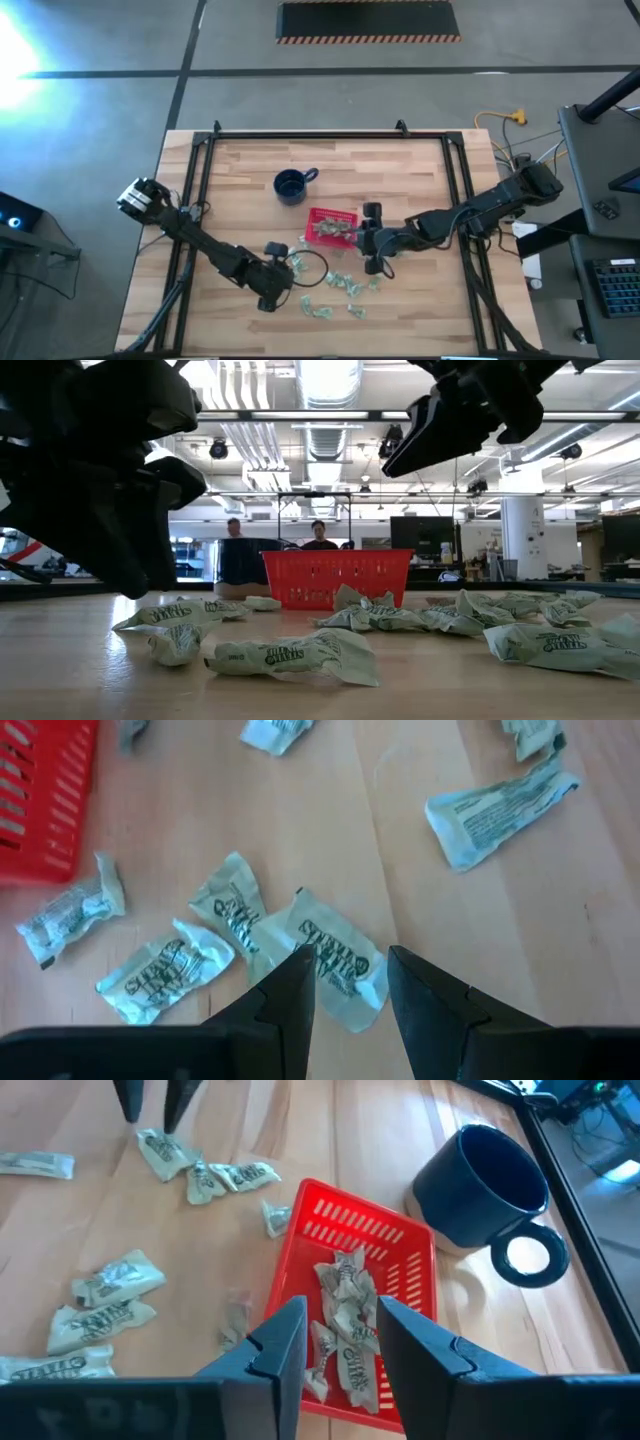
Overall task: Pick and place Stevia / Truvia into bins
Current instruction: Put the white stevia packet into the red basket
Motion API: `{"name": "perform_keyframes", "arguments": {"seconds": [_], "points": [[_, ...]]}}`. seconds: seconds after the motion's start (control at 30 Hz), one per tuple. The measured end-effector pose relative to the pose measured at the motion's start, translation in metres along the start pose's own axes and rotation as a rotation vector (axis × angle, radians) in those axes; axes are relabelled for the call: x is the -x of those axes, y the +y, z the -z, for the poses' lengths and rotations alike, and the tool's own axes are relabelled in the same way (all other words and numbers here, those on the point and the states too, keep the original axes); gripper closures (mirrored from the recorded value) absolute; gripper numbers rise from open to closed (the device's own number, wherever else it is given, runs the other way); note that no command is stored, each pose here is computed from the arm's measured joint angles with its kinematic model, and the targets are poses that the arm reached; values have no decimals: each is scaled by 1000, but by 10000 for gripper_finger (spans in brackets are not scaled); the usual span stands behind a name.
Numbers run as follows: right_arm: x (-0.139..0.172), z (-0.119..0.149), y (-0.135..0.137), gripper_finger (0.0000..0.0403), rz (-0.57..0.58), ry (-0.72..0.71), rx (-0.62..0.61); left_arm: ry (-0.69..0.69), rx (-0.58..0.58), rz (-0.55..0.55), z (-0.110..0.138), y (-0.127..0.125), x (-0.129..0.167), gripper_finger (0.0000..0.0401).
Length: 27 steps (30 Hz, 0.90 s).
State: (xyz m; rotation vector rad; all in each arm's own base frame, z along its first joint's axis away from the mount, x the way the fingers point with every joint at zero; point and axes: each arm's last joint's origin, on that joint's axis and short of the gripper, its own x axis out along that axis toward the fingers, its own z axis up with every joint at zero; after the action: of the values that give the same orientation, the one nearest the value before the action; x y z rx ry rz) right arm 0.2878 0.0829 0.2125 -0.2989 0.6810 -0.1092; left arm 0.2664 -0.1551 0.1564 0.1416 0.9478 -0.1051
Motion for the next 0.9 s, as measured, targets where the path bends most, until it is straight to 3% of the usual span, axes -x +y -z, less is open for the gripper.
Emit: {"name": "perform_keyframes", "arguments": {"seconds": [0.23, 0.57, 0.77, 0.9], "points": [[1, 0, 2, 298, -6, -1, 5, -37, -15, 7, 1, 0, -6, 289], [1, 1, 3, 302, -9, 1, -15, 25, 11, -20, 8, 5, -27, 289], [2, 1, 4, 310, -13, 1, -12, 41, 34, -16, 8, 7, -23, 290], [2, 1, 4, 314, -15, 1, -13, 57, 29, -21, 9, 8, -21, 315]]}}
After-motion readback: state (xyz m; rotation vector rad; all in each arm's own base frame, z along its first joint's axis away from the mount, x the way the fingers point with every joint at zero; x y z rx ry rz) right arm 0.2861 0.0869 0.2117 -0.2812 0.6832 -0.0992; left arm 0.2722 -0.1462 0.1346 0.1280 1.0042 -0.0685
